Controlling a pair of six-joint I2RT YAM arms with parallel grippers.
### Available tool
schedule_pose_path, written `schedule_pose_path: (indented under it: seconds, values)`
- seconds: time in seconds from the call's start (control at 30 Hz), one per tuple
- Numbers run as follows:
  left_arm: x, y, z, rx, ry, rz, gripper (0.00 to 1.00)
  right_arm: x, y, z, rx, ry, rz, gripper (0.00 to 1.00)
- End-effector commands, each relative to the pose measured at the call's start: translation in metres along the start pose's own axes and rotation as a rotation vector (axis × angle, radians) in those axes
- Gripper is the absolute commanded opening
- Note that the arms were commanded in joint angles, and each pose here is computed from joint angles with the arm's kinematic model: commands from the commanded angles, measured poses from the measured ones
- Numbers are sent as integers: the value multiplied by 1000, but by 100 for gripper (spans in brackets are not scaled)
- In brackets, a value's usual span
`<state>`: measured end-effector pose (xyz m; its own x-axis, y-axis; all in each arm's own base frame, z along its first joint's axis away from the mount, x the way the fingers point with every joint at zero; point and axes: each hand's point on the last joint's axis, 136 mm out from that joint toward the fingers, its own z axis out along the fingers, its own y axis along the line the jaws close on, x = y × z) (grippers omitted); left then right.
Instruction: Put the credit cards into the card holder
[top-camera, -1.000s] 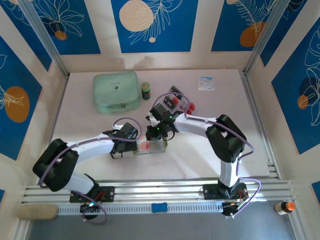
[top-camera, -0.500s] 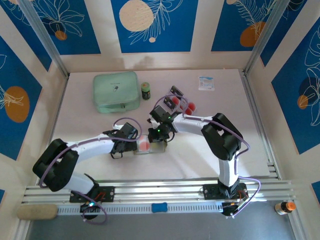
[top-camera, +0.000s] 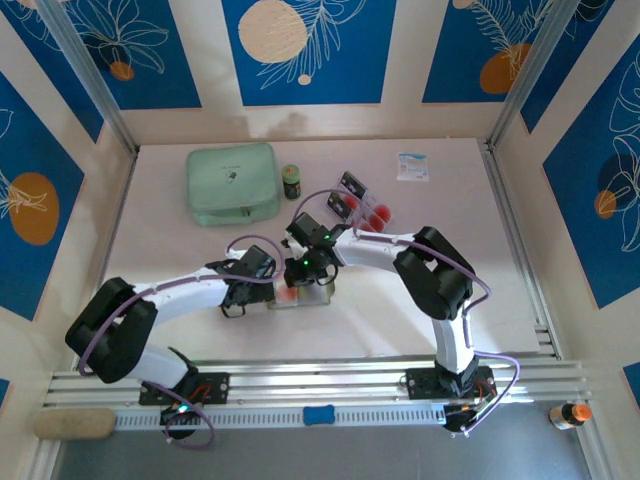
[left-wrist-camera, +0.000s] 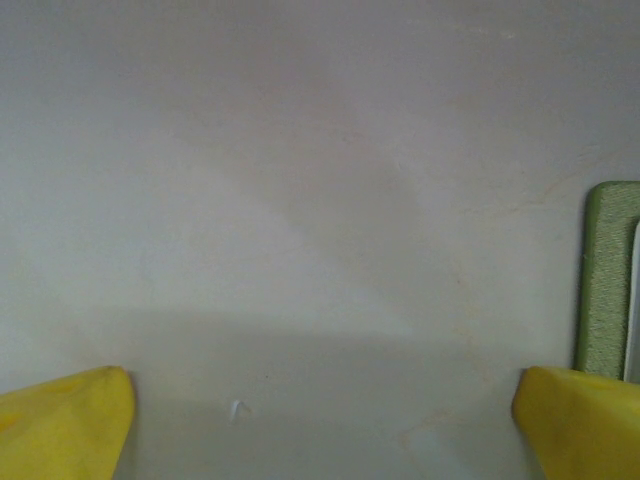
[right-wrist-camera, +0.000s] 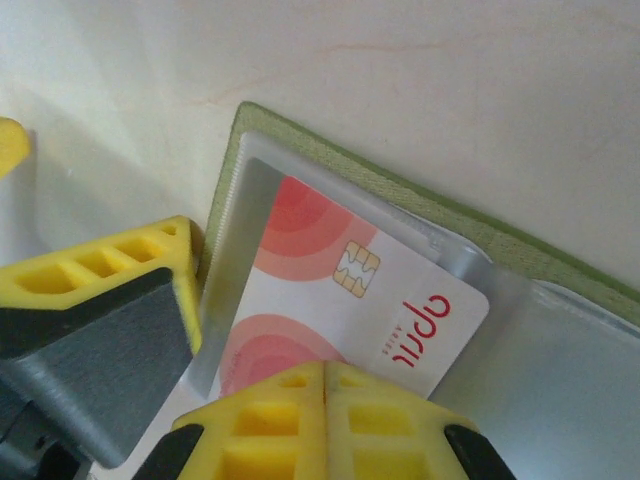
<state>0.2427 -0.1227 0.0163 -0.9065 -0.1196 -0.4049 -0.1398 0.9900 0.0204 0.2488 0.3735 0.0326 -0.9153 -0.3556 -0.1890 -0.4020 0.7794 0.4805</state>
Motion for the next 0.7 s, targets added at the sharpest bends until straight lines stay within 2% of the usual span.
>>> schedule_pose_path:
  seconds: [0.0,0.37,0.67]
  values:
    - [-4,-7,1,30,3,2,100,5,5,0,-9,33,-2,0]
    - [-2,-6,2,29,5,2,100,-3,-4,-29,13,-31,-2,0]
    - [-3,-7,2,30,4,4,100,4,-21,-17,25,-2,28,0]
